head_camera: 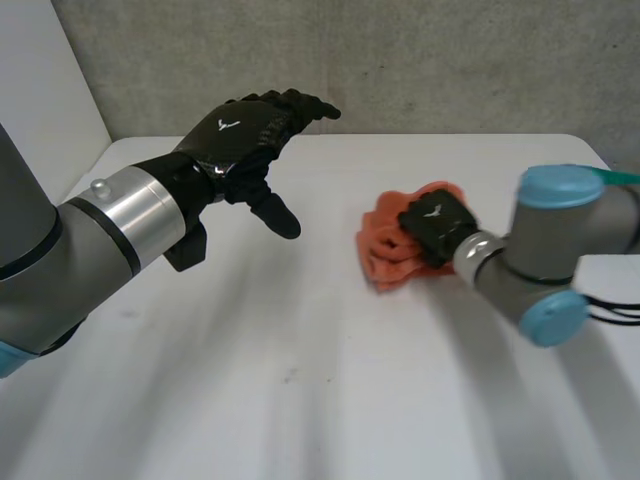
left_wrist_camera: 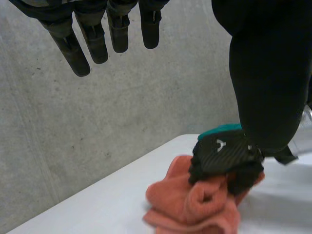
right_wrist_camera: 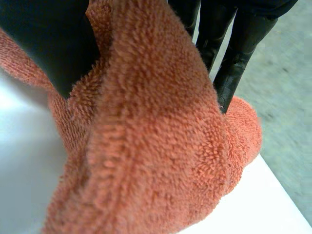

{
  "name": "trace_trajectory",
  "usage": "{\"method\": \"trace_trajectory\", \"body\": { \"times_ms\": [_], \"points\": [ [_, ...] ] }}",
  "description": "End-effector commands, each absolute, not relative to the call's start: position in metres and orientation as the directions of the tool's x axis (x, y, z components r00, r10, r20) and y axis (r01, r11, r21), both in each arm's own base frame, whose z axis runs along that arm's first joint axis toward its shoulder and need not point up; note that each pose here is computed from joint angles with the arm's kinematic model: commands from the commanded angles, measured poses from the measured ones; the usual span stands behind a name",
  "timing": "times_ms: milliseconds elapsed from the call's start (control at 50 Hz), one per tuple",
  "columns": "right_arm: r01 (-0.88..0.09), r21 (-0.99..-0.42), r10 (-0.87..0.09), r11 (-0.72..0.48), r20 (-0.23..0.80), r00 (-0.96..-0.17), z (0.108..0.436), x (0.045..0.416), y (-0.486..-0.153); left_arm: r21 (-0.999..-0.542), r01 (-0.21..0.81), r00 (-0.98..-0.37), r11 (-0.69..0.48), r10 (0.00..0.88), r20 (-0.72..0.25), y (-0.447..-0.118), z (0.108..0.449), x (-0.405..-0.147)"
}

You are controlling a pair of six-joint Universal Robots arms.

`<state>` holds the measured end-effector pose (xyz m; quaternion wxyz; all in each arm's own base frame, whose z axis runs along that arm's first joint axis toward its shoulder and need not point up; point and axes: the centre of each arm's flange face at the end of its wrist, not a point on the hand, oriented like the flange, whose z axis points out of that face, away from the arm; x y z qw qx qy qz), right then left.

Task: Fold the laundry.

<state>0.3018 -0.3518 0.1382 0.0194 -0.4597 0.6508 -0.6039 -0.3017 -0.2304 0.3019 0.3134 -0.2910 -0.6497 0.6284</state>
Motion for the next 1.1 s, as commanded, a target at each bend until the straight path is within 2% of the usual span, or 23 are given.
{"method": "trace_trajectory", "body": {
  "times_ms": [20,140,180,260,360,480,520,600,780,980,1100],
  "points": [
    [-0.574,-0.804,-0.558,-0.159,0.552,-0.619,0.148,0.246,-0.402,-0.999,-0.009,-0.636,0.052,0.771,0.046,-0.233,0.297,-0.302],
    [-0.602,-0.748,-0.515,-0.280,0.646,-0.564,0.156,0.216,-0.440,-0.998,0.000,-0.651,0.070,0.757,0.053,-0.237,0.290,-0.302],
    [-0.595,-0.741,-0.492,-0.311,0.661,-0.567,0.163,0.211,-0.451,-0.998,0.001,-0.654,0.068,0.755,0.051,-0.237,0.289,-0.303],
    [-0.584,-0.722,-0.385,-0.371,0.692,-0.610,0.193,0.189,-0.482,-0.997,0.006,-0.657,0.079,0.751,0.056,-0.239,0.285,-0.303],
    [-0.508,-0.744,-0.267,-0.433,0.645,-0.716,0.222,0.152,-0.523,-0.996,0.008,-0.659,0.085,0.750,0.058,-0.239,0.283,-0.303],
    [-0.461,-0.785,-0.206,-0.413,0.574,-0.792,0.224,0.093,-0.550,-0.996,0.011,-0.660,0.090,0.749,0.061,-0.239,0.281,-0.302],
    [-0.465,-0.791,-0.200,-0.399,0.569,-0.798,0.216,0.071,-0.556,-0.996,0.011,-0.660,0.090,0.749,0.061,-0.239,0.281,-0.302],
    [-0.465,-0.800,-0.222,-0.380,0.567,-0.793,0.197,0.052,-0.559,-0.996,0.012,-0.661,0.093,0.748,0.062,-0.240,0.280,-0.301],
    [-0.437,-0.841,-0.327,-0.320,0.531,-0.782,0.151,0.033,-0.556,-0.994,0.017,-0.662,0.104,0.747,0.067,-0.241,0.276,-0.302],
    [-0.419,-0.875,-0.370,-0.242,0.482,-0.794,0.140,0.012,-0.545,-0.994,0.017,-0.661,0.107,0.748,0.069,-0.241,0.275,-0.302],
    [-0.413,-0.891,-0.362,-0.188,0.454,-0.814,0.139,-0.003,-0.539,-0.994,0.017,-0.662,0.107,0.747,0.069,-0.240,0.276,-0.302]
  ]
}}
